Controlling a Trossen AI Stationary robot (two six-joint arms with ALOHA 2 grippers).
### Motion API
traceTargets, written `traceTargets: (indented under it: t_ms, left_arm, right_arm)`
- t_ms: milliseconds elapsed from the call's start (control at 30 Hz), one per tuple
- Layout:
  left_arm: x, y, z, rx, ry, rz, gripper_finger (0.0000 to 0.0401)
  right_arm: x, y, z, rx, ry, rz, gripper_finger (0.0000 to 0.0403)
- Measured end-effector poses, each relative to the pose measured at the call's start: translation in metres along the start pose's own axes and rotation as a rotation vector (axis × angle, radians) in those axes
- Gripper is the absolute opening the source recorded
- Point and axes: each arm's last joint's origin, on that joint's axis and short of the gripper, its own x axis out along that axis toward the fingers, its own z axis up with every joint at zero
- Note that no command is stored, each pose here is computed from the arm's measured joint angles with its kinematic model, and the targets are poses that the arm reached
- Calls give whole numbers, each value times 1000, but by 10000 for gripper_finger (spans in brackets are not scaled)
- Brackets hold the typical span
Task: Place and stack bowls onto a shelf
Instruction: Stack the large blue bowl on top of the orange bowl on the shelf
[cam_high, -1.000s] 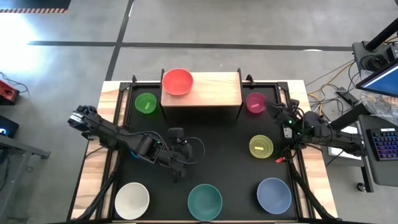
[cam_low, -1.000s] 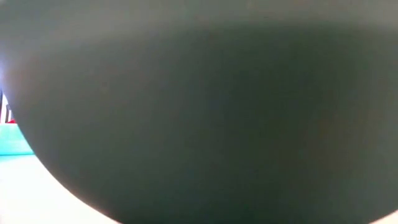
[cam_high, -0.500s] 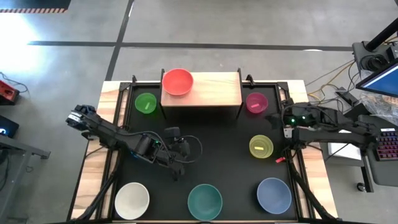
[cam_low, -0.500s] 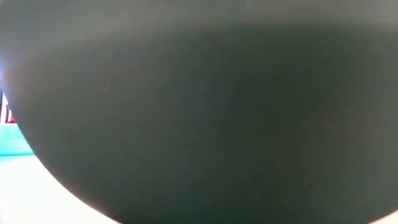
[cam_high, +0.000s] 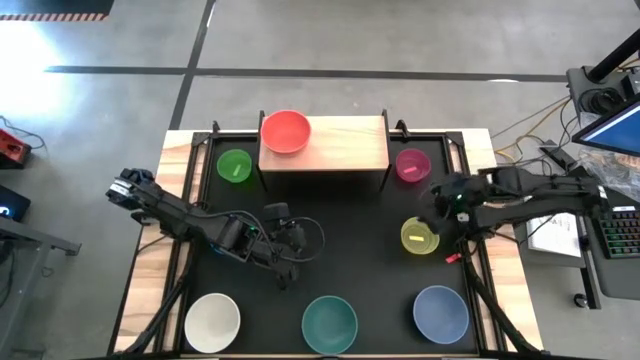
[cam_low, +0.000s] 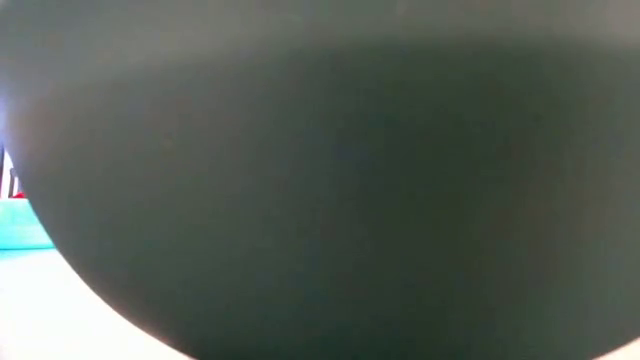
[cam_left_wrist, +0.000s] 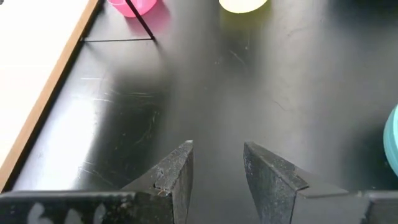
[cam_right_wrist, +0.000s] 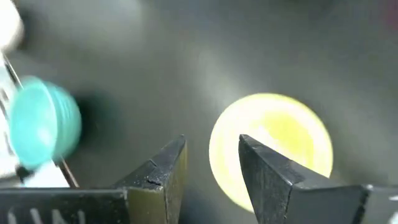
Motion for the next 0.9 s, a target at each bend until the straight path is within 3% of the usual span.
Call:
traceTargets:
  t_ms: [200,600,900]
  left_arm:
    - [1,1,0,1,-2,8,123]
    - [1,1,2,-8,-23,16,123]
    - [3,-2,4,-17,-42,8,123]
  right_arm:
    - [8,22,-18,-83,102,60,128]
    - [39,56,-68,-72,323,-43,103]
    - [56,68,-96,-119,454,-131,140]
